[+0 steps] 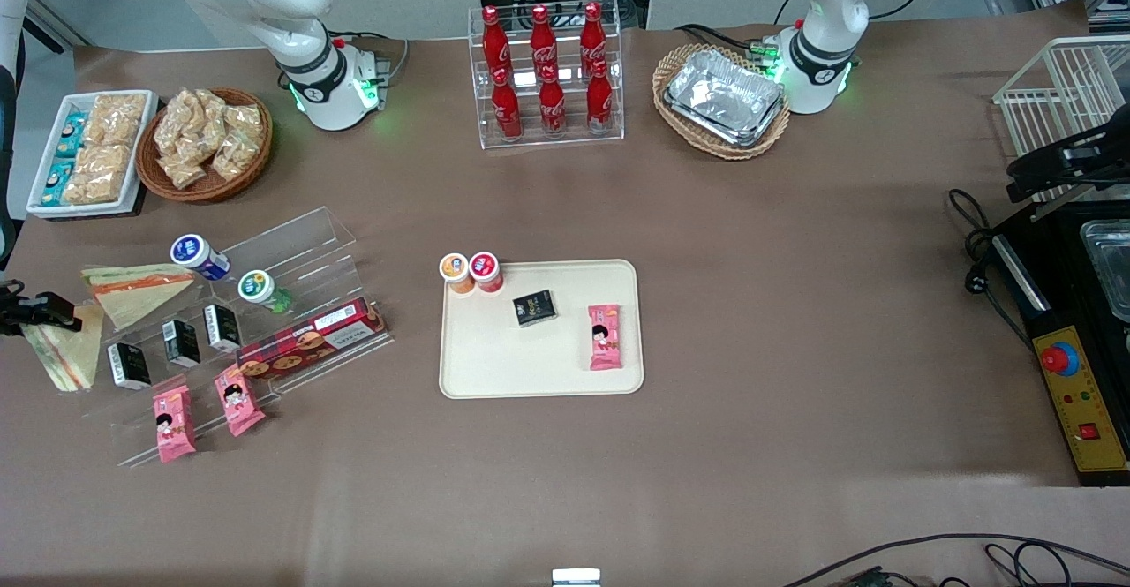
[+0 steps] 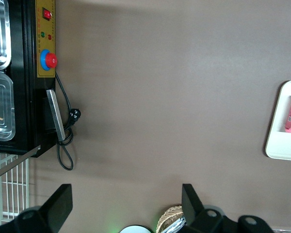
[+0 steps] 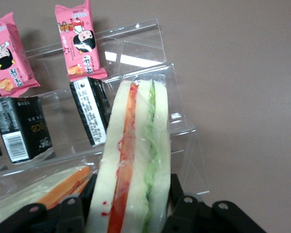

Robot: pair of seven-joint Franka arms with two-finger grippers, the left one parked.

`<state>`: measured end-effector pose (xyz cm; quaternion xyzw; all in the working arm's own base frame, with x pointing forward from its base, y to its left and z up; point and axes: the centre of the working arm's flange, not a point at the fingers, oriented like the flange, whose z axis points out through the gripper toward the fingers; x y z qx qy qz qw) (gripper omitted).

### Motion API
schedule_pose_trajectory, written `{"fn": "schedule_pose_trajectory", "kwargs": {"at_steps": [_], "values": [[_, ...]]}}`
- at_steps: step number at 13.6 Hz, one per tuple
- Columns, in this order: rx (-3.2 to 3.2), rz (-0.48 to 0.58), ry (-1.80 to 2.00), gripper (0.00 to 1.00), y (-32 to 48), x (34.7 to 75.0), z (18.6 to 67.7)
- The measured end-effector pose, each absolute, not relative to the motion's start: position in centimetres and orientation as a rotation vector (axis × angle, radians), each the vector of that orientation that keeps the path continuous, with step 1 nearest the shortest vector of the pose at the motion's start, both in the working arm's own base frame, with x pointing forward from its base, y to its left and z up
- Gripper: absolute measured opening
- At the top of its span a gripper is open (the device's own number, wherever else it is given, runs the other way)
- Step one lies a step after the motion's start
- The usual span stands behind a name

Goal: Place sandwich on tray
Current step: 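Lift the sandwich out of the rack with the right gripper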

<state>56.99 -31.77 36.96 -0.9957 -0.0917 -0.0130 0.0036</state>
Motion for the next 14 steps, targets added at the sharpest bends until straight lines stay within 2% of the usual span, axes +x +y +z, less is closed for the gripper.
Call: {"fn": "schedule_pose_trajectory", "kwargs": {"at_steps": [4, 8, 11, 14], "values": [[-3.116, -0.054, -0.345, 0.53, -31.6, 57.5, 38.3], [-3.067, -0.009, -0.48, 0.53, -28.8, 59.8, 44.9], [-3.028, 0.001, -0.649, 0.53, -22.9, 62.1, 49.3], [-2.964, 0.009, -0.868, 0.53, -14.0, 64.0, 51.6]]}}
